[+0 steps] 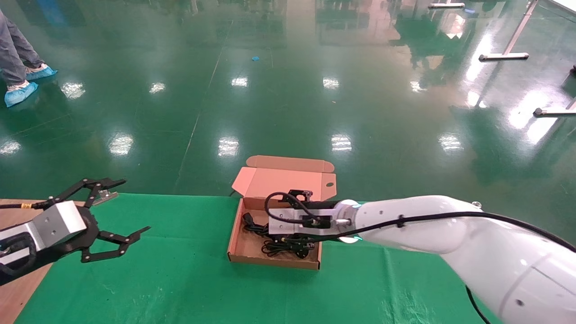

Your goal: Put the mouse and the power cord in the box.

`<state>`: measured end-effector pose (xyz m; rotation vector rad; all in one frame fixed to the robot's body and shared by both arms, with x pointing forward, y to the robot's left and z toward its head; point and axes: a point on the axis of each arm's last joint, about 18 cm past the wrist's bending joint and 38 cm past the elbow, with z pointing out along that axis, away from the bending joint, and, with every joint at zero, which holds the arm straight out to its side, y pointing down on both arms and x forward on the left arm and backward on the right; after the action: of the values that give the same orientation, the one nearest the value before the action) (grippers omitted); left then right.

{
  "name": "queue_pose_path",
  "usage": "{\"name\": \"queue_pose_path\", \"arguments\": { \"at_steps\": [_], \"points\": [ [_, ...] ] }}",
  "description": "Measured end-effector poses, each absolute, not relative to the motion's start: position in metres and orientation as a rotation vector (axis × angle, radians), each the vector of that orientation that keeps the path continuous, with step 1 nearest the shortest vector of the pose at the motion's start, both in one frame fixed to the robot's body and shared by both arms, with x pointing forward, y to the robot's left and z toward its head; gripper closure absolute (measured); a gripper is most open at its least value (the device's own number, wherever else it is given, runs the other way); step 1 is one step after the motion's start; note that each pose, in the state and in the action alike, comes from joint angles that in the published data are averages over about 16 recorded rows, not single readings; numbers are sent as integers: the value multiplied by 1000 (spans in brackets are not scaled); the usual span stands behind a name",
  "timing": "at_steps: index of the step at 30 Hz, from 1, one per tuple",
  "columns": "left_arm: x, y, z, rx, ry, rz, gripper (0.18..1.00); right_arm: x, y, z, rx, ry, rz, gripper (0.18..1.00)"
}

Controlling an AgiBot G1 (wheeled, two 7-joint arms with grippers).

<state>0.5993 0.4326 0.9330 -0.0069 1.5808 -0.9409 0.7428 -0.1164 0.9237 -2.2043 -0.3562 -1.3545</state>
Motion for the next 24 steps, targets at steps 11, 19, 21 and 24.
{"name": "queue_pose_path", "arguments": {
  "at_steps": [11, 19, 21, 24],
  "points": [
    [583, 401, 951, 32, 1597, -1144, 184, 713, -141, 913, -2083, -180, -1088, 302],
    [568, 379, 963, 68, 1623, -1290, 184, 685, -165, 917, -1966, -93, -923, 218],
    [564, 373, 966, 78, 1631, -1325, 184, 677, -172, 919, -1935, -78, -887, 205],
    [557, 365, 970, 93, 1646, -1376, 184, 664, -182, 924, -1890, -62, -838, 190]
  ]
}}
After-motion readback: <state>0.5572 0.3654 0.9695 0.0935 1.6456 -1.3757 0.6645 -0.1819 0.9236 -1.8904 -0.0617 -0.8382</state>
